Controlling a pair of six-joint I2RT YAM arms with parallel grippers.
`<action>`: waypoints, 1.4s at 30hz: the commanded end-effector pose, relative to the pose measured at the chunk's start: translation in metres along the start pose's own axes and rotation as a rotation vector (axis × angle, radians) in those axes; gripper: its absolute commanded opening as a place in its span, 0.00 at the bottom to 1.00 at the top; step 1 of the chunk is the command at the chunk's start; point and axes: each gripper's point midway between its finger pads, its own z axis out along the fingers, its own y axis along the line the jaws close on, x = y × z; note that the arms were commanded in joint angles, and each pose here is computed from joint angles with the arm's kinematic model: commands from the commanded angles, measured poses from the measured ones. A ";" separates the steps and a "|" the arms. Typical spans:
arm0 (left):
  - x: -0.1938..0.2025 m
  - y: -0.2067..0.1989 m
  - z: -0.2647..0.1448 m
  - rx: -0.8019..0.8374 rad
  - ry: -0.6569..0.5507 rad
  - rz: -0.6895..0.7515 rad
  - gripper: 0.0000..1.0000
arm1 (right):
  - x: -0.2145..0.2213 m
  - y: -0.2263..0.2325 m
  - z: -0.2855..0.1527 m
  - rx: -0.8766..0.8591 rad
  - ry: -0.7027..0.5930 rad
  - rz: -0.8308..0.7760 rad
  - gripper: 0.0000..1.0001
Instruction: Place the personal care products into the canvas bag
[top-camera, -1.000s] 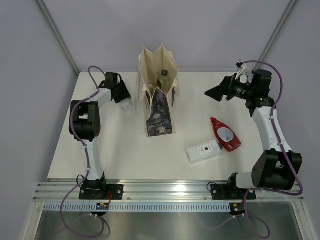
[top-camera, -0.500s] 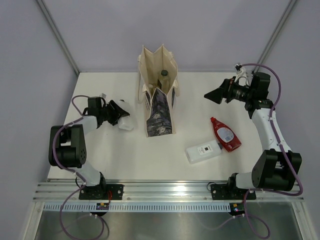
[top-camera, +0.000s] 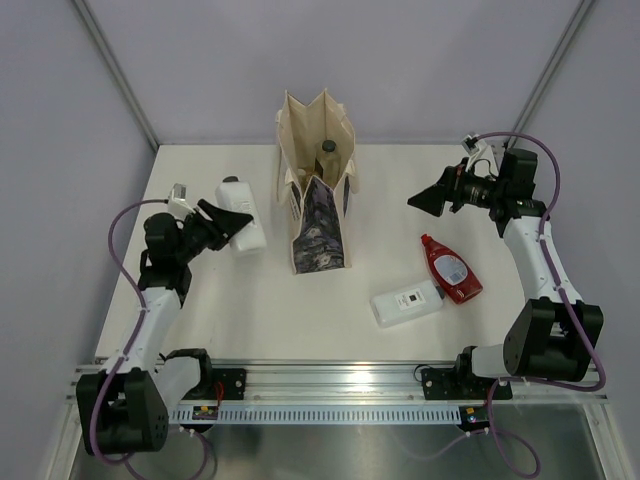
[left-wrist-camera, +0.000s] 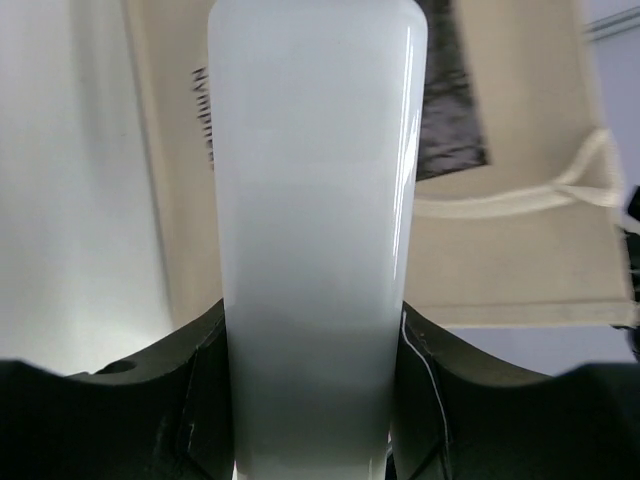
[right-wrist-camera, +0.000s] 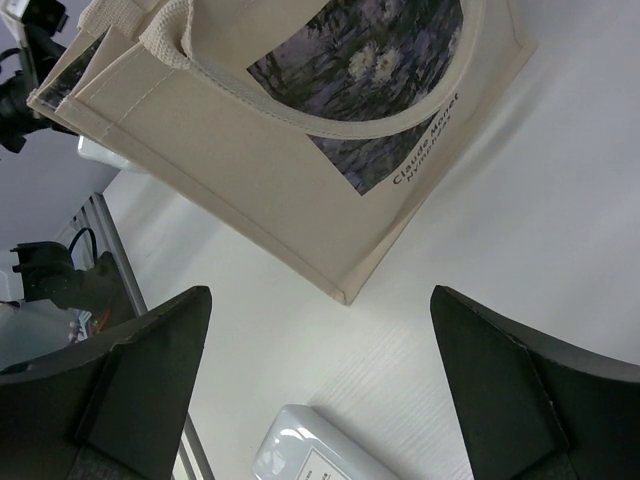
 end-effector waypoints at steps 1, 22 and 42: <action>-0.039 -0.097 -0.030 0.307 -0.157 0.140 0.00 | -0.007 0.001 -0.002 -0.014 -0.008 -0.047 1.00; -0.074 -0.286 0.038 0.562 -0.092 0.411 0.00 | 0.002 0.003 -0.004 -0.007 0.006 -0.078 1.00; -0.048 -0.242 0.172 0.385 0.075 0.556 0.30 | 0.058 0.015 -0.019 -0.153 0.203 -0.362 0.99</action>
